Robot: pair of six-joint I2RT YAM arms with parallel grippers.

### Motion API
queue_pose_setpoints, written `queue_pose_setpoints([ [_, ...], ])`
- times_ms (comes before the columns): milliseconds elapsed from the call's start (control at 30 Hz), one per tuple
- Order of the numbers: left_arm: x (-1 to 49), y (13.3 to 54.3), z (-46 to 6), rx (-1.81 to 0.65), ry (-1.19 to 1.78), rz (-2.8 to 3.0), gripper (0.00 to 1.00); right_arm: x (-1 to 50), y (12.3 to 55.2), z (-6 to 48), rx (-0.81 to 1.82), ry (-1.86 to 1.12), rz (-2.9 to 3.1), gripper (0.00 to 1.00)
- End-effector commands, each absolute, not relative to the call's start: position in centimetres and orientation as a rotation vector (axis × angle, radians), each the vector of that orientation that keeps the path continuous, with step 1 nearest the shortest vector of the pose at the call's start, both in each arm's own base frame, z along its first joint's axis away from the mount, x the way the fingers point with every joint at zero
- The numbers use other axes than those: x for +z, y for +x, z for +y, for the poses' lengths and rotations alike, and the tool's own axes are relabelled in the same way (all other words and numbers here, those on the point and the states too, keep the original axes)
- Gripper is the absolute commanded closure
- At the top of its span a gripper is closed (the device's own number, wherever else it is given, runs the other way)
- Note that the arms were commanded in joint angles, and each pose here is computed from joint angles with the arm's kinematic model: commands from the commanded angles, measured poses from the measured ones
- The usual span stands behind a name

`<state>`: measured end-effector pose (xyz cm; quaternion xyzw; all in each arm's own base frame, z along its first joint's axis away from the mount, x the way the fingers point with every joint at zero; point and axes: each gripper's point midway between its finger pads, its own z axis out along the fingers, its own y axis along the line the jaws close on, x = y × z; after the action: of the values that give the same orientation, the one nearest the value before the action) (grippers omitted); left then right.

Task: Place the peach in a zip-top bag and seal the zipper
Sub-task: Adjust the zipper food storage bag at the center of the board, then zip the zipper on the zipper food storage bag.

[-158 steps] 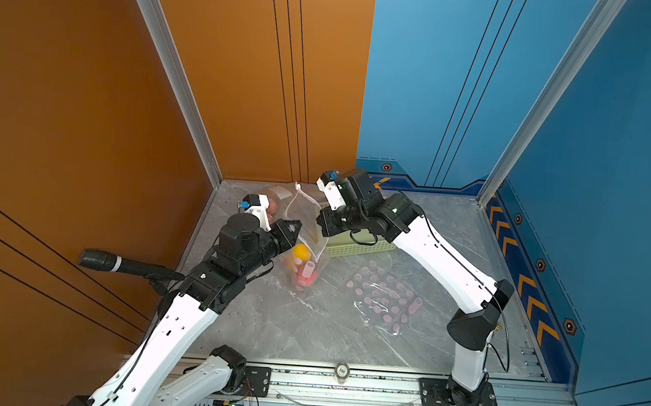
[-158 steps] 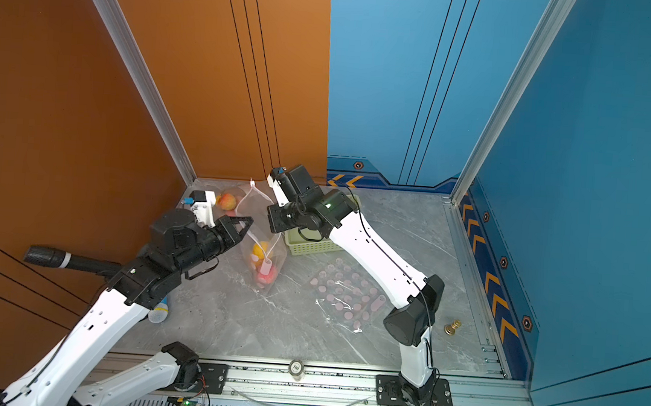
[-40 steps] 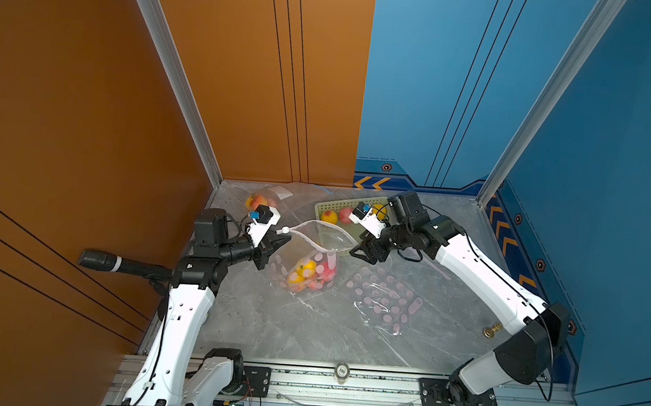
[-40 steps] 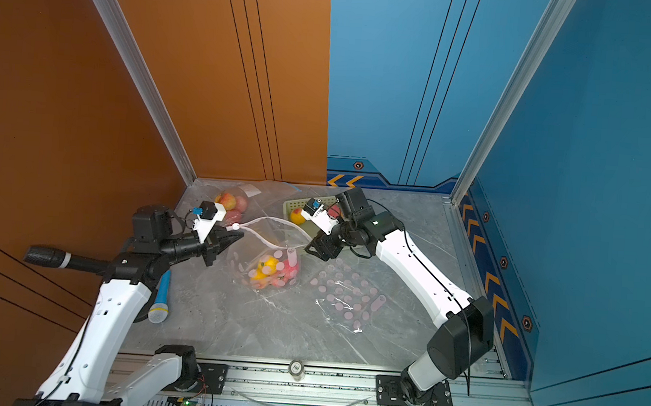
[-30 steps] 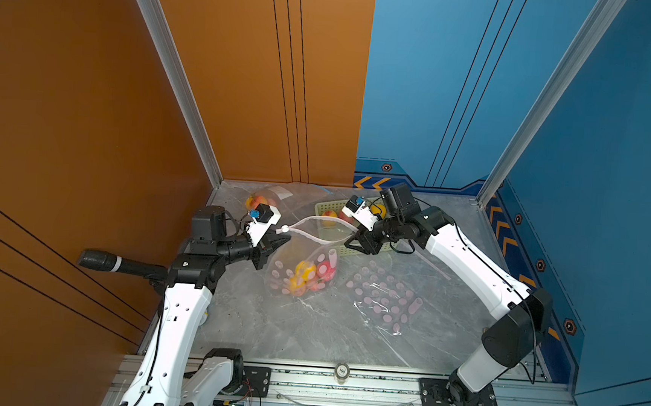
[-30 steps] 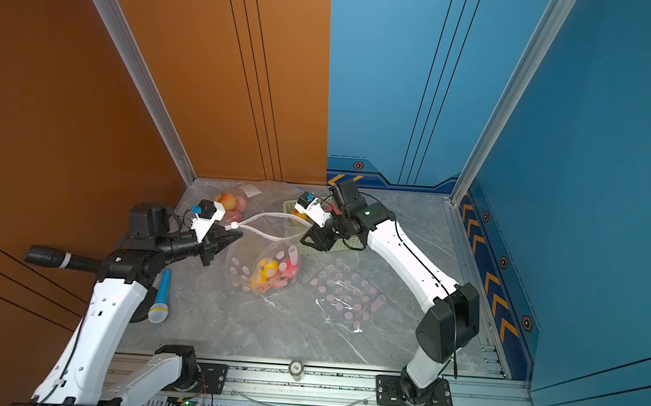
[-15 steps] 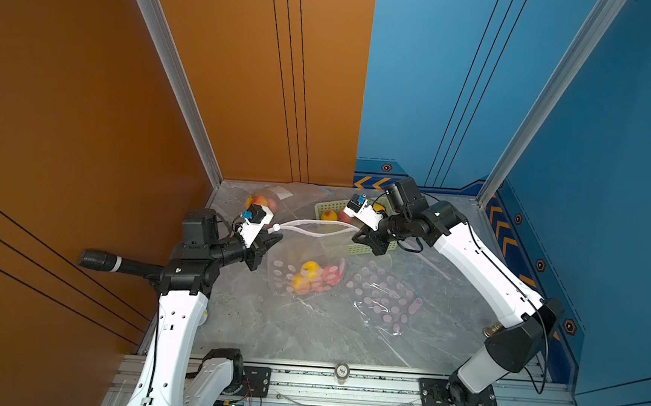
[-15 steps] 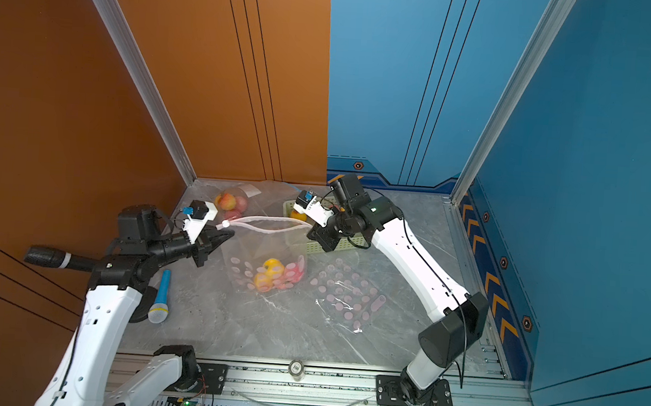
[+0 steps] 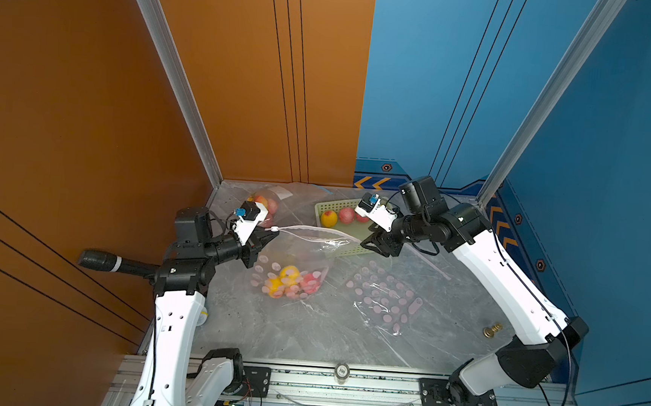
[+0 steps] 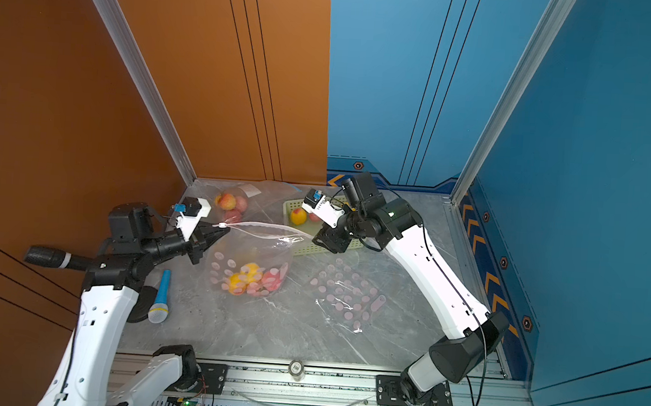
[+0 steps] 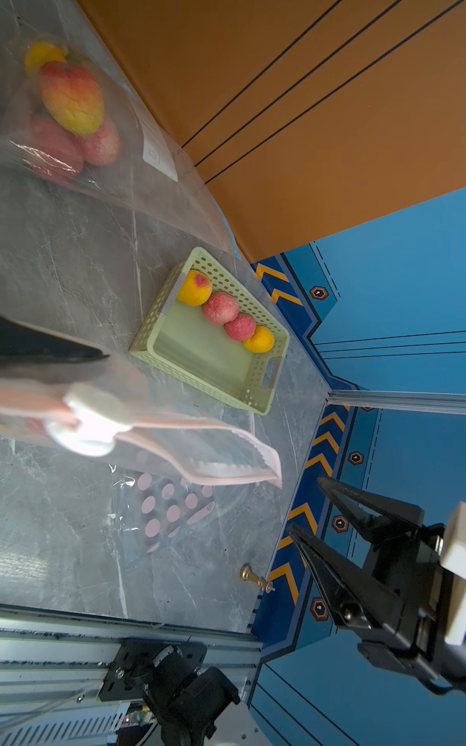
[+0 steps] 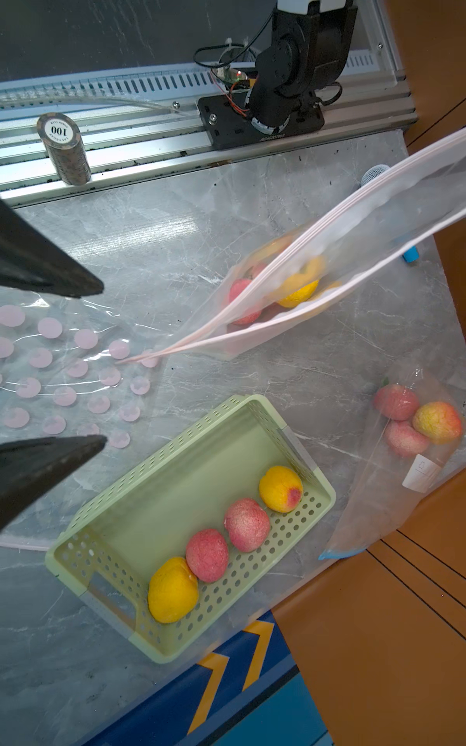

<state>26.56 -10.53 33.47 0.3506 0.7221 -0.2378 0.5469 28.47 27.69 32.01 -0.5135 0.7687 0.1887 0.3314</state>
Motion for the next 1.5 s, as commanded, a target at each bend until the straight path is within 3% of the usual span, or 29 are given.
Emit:
queue_pose_setpoints([
  [0, 34.2, 25.8, -11.3, -0.592, 0.866, 1.678, 1.00, 35.8, 27.7, 28.8, 0.495, -1.251, 1.897, 0.38],
  [500, 35.8, 24.3, -12.7, -0.614, 0.907, 1.619, 1.00, 41.6, 22.8, 41.4, 0.622, -1.205, 1.505, 0.39],
  [667, 35.6, 24.3, -12.8, -0.615, 0.909, 1.625, 1.00, 41.6, 22.8, 43.9, 0.665, -1.249, 1.478, 0.55],
  [1067, 34.9, 24.6, -12.7, -0.616, 0.905, 1.646, 1.00, 41.2, 22.7, 47.0, 0.706, -1.314, 1.438, 0.74],
  [1467, 34.6, 24.5, -12.7, -0.616, 0.904, 1.656, 1.00, 40.0, 22.7, 47.9, 0.723, -1.363, 1.460, 0.76],
])
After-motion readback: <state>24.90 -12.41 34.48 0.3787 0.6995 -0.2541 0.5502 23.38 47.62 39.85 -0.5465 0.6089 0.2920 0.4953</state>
